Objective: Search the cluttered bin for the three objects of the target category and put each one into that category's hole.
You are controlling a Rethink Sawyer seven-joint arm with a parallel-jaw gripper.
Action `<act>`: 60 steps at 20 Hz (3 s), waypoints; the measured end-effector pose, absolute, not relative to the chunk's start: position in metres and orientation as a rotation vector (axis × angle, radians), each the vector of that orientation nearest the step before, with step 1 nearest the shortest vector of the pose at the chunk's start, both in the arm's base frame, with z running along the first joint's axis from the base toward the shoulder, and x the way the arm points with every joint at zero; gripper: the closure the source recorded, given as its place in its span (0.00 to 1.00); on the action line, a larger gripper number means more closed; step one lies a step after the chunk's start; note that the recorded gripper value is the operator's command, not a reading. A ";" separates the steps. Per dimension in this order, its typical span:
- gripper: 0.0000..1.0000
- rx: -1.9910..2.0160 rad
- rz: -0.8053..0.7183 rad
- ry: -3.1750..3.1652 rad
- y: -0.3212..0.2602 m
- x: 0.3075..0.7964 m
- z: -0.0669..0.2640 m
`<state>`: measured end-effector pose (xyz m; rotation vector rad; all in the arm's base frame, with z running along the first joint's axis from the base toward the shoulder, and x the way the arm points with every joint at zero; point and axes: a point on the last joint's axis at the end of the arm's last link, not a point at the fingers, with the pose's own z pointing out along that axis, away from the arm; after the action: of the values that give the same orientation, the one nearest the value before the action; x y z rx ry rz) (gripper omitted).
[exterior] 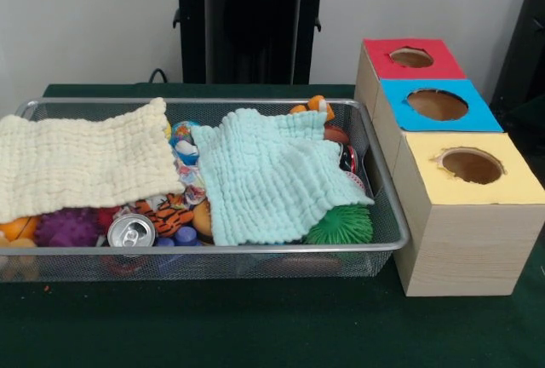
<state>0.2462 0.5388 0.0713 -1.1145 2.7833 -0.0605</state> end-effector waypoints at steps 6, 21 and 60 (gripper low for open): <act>0.00 -1.006 -0.048 2.807 0.531 0.267 0.072; 0.00 -0.810 -0.044 2.782 0.446 0.326 0.088; 0.00 -0.567 -0.020 2.853 0.215 0.406 0.145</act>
<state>0.4057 0.2151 0.1450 -0.5667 2.8529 -0.0203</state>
